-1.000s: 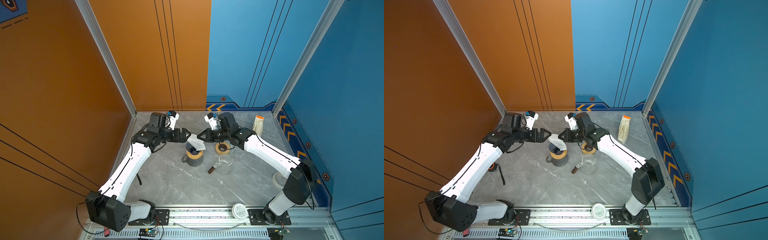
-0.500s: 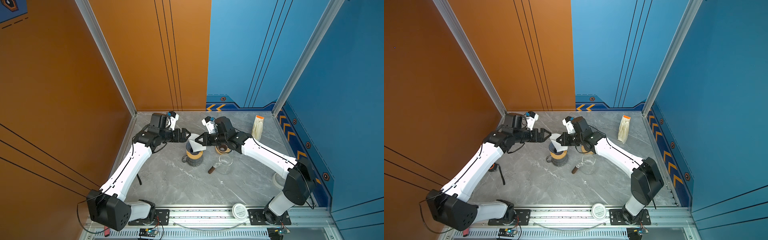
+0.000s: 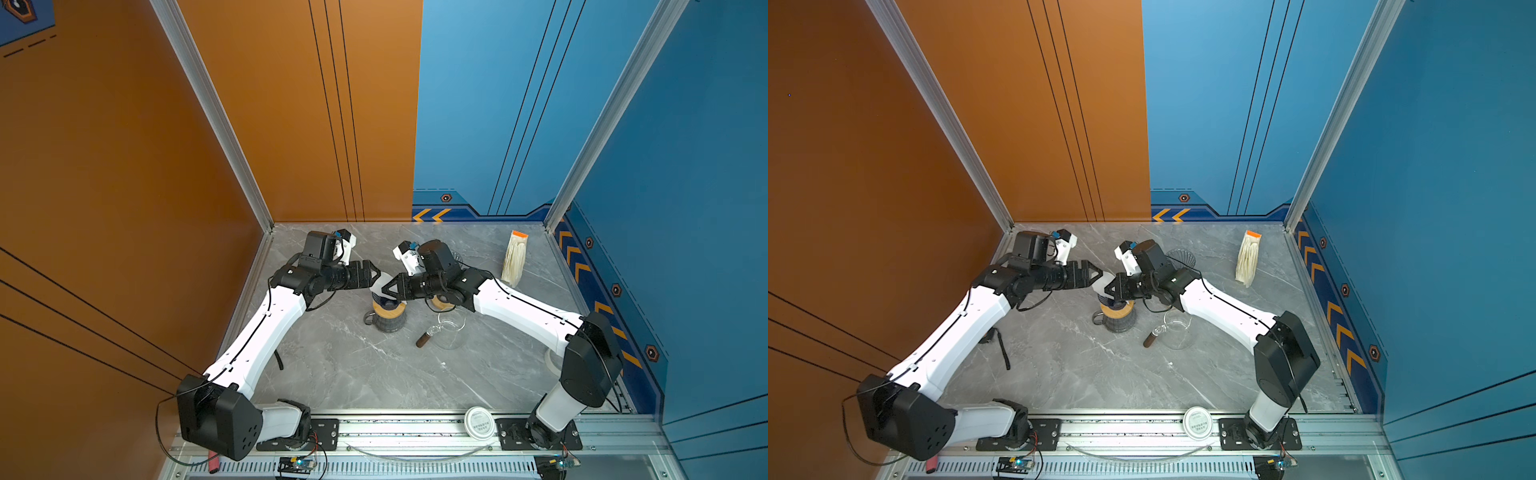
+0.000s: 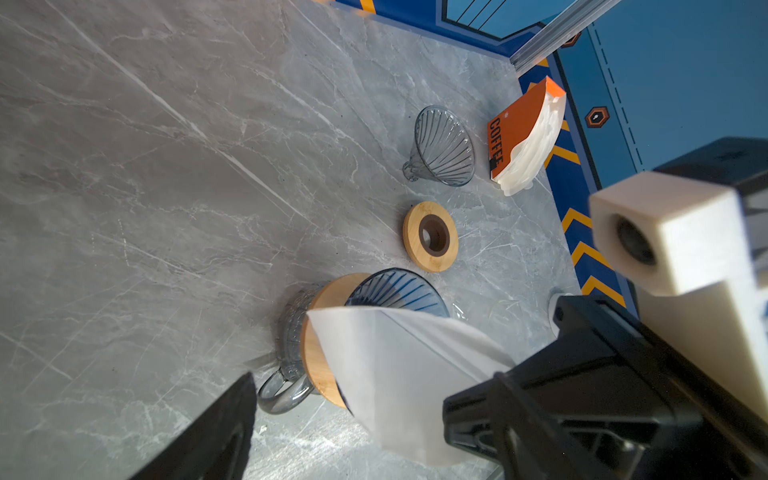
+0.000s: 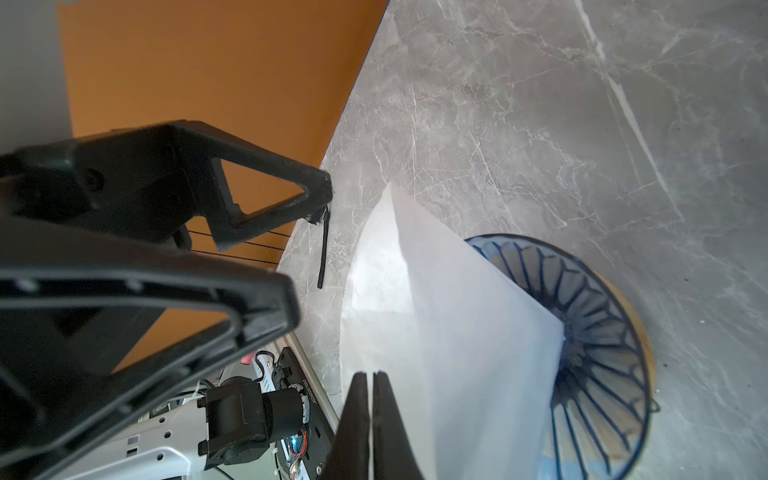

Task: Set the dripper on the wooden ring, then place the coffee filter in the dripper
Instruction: 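Grasp the filter's other edge with the left gripper above the blue dripper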

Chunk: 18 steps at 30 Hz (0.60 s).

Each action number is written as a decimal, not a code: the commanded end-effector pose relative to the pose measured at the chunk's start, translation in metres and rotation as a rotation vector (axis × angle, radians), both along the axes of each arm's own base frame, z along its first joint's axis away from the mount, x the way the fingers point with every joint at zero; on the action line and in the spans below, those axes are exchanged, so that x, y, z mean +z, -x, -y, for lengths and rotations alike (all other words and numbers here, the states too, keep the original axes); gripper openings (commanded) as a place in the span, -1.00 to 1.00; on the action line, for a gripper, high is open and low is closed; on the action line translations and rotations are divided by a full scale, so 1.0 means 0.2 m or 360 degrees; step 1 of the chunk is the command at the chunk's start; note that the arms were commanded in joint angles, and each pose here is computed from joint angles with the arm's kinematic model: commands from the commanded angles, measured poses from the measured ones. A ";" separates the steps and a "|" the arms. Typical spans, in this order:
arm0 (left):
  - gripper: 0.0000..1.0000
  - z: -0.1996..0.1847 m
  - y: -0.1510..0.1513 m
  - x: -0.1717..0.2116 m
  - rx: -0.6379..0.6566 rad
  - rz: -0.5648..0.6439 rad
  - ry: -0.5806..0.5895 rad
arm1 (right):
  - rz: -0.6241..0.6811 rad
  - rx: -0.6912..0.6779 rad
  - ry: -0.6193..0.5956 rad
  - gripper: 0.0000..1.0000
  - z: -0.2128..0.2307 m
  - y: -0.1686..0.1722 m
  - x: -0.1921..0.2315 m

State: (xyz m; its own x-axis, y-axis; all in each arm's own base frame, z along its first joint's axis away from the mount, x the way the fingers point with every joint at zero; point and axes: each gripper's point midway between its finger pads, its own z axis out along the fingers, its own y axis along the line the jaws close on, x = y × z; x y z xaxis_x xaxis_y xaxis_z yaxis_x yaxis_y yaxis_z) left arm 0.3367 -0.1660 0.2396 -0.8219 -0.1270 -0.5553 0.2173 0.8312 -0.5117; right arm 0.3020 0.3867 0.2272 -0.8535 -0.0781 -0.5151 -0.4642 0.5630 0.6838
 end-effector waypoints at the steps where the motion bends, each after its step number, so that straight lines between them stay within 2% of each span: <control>1: 0.62 0.00 0.01 -0.07 0.0035 -0.0093 0.0018 | 0.0018 0.0011 -0.0006 -1.00 -0.02 -0.01 0.02; 8: 0.44 0.03 0.00 -0.17 0.0051 -0.0208 0.0031 | -0.0003 0.0028 0.0011 -1.00 -0.02 -0.01 -0.01; 12: 0.23 0.03 -0.01 -0.20 0.0054 -0.0238 0.0035 | -0.0010 0.0027 0.0012 -1.00 -0.02 -0.01 -0.02; 18: 0.07 0.05 -0.01 -0.22 0.0071 -0.0270 0.0091 | 0.0011 0.0026 0.0006 -1.00 -0.02 -0.02 0.00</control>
